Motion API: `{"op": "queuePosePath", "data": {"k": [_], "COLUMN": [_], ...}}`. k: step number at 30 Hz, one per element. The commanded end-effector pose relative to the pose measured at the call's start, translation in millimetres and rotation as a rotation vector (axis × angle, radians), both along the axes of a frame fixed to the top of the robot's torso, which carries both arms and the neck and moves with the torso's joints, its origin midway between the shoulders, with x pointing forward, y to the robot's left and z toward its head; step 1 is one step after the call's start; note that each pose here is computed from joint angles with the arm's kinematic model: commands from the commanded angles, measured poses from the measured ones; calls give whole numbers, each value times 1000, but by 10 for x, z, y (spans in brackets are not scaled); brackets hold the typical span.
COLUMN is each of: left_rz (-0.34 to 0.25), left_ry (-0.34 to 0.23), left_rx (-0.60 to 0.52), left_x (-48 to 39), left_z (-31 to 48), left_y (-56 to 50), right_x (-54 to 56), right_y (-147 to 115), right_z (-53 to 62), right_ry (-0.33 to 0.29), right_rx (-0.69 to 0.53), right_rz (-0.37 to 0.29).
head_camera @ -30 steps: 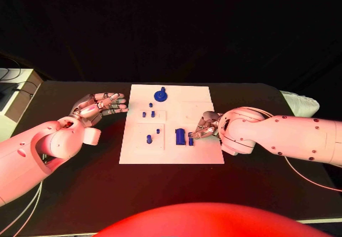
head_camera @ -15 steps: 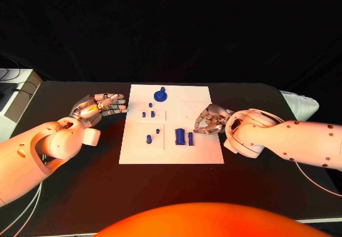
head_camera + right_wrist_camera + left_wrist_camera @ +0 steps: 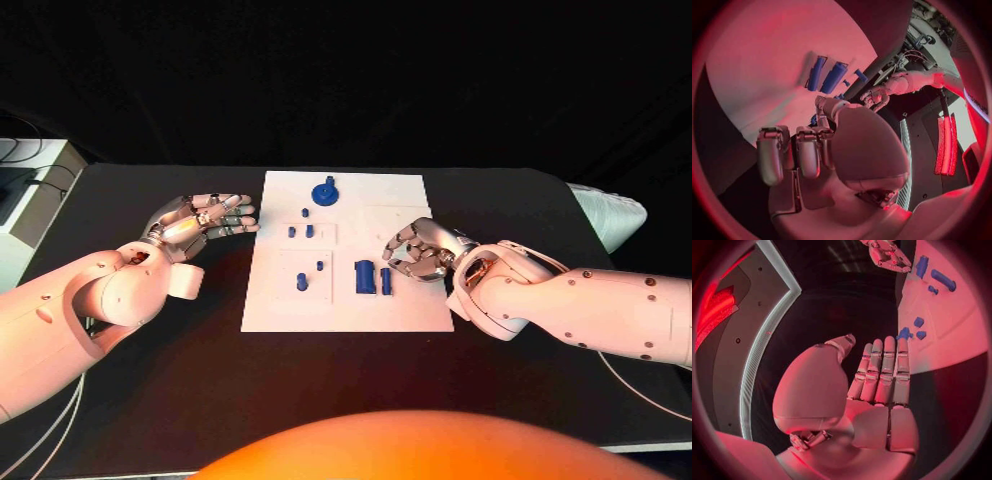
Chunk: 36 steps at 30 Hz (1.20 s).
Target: Assemble the parts on the task board
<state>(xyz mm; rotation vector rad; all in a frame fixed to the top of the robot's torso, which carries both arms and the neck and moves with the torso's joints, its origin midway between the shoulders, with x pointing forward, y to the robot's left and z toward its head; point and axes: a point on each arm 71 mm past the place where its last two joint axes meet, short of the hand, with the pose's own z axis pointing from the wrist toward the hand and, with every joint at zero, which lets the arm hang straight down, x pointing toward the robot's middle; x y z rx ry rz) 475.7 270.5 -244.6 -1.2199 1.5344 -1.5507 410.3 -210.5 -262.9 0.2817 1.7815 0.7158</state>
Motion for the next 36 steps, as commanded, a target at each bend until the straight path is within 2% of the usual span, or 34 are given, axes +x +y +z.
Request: {"op": "queuePosePath", "data": {"k": [1, 9, 36], "left_rz": [-14, -15, -16], "left_ry": [-12, -12, -12], "left_rx": [-9, -7, -3], "left_x": [-10, -14, -19], "left_z": [11, 7, 6], "left_y": [-21, -19, -7], "right_x": [5, 15, -19], "right_y": [21, 13, 56], "right_z": [9, -41, -165], "right_ry": [-71, -61, 3], "right_rx": [-4, -26, -72], "right_rz": [38, 26, 44]}}
